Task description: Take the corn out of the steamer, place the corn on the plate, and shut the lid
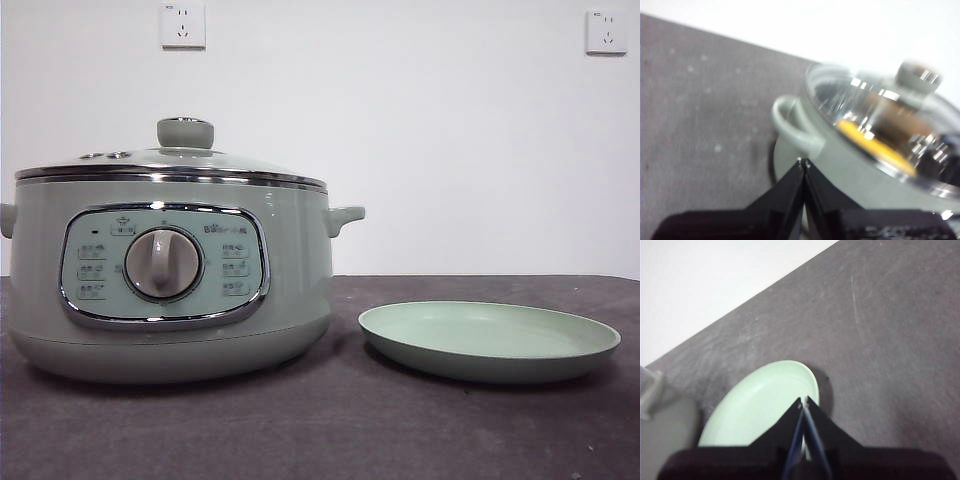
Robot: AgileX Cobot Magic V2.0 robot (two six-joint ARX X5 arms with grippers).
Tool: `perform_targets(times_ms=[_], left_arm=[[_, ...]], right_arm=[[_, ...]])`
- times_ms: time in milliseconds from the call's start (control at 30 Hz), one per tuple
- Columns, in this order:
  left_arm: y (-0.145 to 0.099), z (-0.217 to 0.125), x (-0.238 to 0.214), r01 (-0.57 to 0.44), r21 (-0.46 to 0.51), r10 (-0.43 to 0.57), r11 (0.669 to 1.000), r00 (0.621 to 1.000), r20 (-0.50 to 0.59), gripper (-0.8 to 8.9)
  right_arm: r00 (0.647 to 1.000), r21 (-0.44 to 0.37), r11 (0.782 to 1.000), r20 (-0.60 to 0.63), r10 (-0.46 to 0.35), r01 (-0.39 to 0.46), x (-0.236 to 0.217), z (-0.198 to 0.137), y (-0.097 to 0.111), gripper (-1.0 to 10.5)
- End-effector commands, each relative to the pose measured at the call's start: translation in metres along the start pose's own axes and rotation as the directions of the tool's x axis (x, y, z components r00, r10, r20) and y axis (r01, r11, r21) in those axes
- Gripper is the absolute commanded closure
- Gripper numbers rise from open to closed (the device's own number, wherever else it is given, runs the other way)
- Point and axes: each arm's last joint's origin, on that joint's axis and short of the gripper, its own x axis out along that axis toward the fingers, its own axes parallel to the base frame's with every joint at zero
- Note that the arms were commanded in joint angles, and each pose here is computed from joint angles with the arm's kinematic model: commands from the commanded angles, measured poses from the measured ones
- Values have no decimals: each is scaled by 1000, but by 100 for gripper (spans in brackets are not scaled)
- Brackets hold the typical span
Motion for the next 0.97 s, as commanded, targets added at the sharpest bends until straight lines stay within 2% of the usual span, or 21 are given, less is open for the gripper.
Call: perform_targets(times_ms=[33,200,367,500,667,733,833,900,933,967], left_arm=[[-6,14,-5,-5,-17,5,1000,1000,-12,821],[-14,41,-6,-11,-22,10,1000,999,-45,821],[-22,69,0,2,-7,-2,1000,997,-73,821],[-28,91,10,40,14,-38,999,992,-124,821],[-32,112,25,85,-9,-85,996,977,-195,821],[-34,118,33,143,2,-139,990,964,-225,818],[-36,125,43,216,-12,-212,976,942,-262,812],[-36,127,48,241,-28,-239,970,930,-280,795],[-36,127,50,249,-33,-248,968,926,-286,743],[-35,127,52,253,-35,-253,967,924,-286,640]], right_arm=[[1000,-6,1000,19,20,-20,-5,17,10,957],[999,-92,995,-13,30,-31,-6,44,26,957],[993,-167,983,-101,65,-81,1,71,43,954],[975,-180,971,-187,120,-154,13,89,56,949],[922,-209,936,-329,205,-283,31,106,68,946],[887,-210,918,-398,235,-337,38,110,72,945],[842,-186,906,-475,255,-380,49,114,75,933],[829,-178,910,-504,243,-375,56,115,76,847],[826,-175,912,-510,238,-371,58,116,76,782],[824,-173,914,-517,232,-366,61,116,76,698]])
